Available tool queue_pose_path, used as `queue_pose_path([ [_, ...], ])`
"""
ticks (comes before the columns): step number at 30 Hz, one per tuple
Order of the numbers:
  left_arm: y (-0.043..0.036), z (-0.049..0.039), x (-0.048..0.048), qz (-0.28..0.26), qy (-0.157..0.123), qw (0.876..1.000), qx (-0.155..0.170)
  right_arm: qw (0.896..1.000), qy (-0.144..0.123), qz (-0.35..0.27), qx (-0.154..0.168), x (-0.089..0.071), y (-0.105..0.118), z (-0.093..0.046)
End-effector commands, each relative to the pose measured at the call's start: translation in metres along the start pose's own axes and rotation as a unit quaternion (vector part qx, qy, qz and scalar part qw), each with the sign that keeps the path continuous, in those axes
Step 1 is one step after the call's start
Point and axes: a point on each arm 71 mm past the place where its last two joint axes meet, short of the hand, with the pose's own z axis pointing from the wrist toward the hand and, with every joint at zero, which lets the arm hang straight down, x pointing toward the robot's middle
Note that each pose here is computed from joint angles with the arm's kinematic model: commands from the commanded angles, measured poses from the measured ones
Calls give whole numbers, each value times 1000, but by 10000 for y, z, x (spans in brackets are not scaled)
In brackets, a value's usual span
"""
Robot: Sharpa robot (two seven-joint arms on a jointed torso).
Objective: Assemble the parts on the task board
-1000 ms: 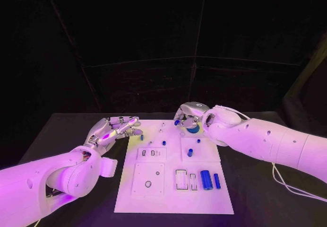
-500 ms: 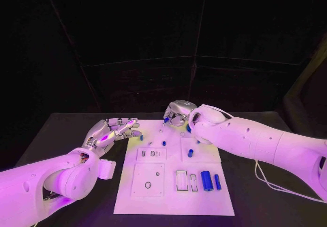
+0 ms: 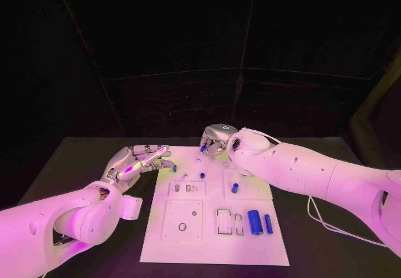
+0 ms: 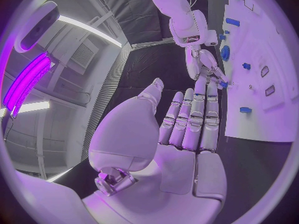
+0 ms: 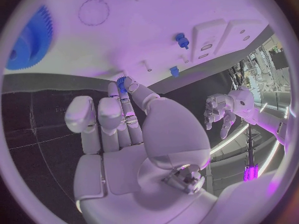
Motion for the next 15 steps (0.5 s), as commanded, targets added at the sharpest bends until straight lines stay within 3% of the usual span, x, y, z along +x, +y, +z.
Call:
queue_pose_path([
  [1,-13,7,17,-4,7,1000,3,1000,9,-14,5,14,17,15],
  [15,-11,16,-2,-2,5,1000,1,1000,10,-13,-7,22,105,37],
])
